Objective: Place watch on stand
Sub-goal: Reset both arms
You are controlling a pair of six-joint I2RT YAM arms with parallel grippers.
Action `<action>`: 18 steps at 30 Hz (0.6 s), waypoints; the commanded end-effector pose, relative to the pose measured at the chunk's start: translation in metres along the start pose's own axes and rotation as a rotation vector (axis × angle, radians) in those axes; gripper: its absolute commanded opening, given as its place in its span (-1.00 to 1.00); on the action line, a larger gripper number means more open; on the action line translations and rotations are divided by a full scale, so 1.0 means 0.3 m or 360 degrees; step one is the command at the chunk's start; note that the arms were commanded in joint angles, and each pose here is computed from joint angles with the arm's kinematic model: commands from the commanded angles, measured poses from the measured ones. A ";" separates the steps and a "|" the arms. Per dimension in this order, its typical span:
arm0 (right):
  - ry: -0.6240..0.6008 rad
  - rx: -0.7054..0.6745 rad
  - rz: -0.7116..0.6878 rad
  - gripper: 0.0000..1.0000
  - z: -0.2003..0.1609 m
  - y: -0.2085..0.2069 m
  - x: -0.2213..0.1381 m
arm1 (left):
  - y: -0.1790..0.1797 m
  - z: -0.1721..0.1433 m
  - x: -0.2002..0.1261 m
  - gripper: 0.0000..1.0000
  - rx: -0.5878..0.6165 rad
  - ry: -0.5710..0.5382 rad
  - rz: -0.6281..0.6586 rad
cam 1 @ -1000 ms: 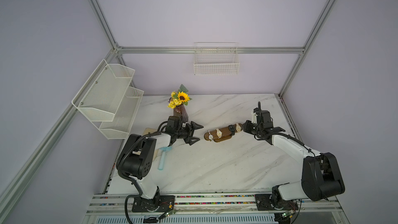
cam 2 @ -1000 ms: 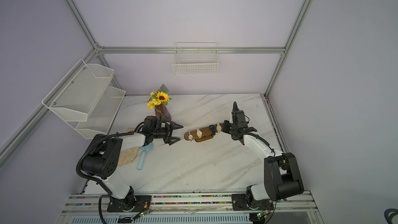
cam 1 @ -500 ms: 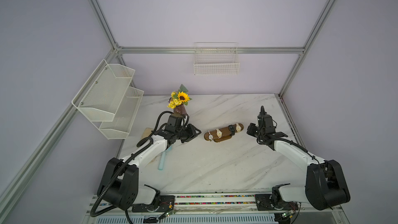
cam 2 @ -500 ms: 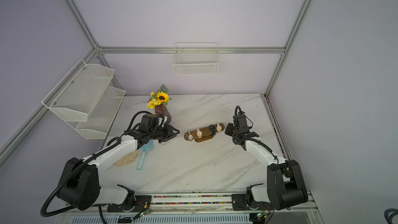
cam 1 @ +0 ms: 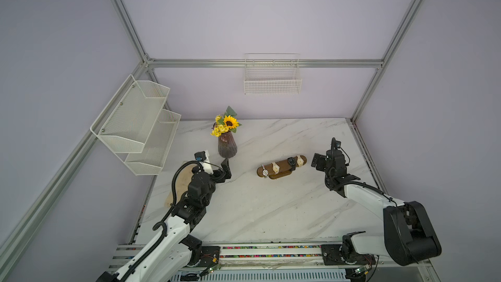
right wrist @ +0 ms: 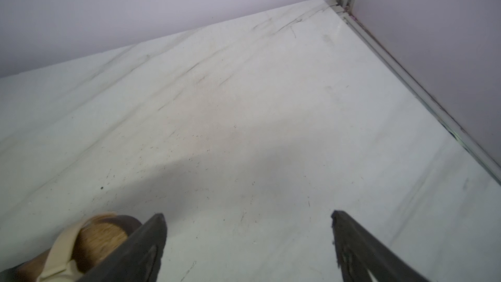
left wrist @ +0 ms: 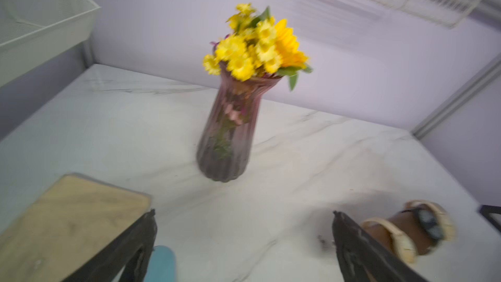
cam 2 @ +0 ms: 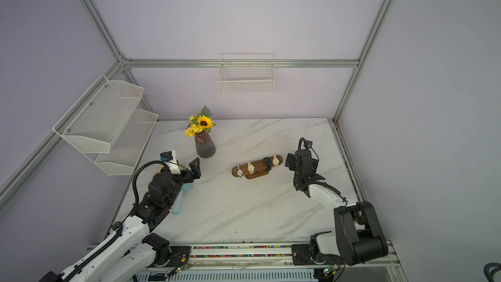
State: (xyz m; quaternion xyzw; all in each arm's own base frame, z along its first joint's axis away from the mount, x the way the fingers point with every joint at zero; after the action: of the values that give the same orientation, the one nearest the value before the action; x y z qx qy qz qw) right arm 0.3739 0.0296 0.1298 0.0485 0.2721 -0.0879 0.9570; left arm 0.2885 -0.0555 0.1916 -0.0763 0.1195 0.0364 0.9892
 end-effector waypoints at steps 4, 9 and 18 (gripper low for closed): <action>-0.0273 -0.0146 0.0115 0.95 0.040 0.046 0.037 | 0.130 0.074 0.143 1.00 0.0338 -0.0069 0.0435; -0.0294 -0.0164 -0.0082 0.94 -0.008 -0.021 0.070 | 0.264 -0.037 0.259 1.00 0.0364 0.0067 0.0600; -0.0481 -0.0005 0.0062 0.95 0.024 -0.090 0.176 | 0.322 -0.113 0.300 1.00 0.0266 -0.0105 0.0354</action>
State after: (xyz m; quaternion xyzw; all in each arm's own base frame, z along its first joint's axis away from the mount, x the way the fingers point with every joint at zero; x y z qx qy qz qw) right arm 0.4041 -0.0003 0.0961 0.0146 0.1855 -0.0980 0.9776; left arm 0.3545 0.0523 0.1006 0.0331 0.1715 0.1942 0.9653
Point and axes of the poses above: each gripper's point midway between its finger pads, its own x axis out along the fingers, its own y axis along the line the jaws close on, z = x × y, the point moved 3 cm from there along -x, back along the fingers, and after that the axes turned 1 degree about x, right-handed, at the moved point
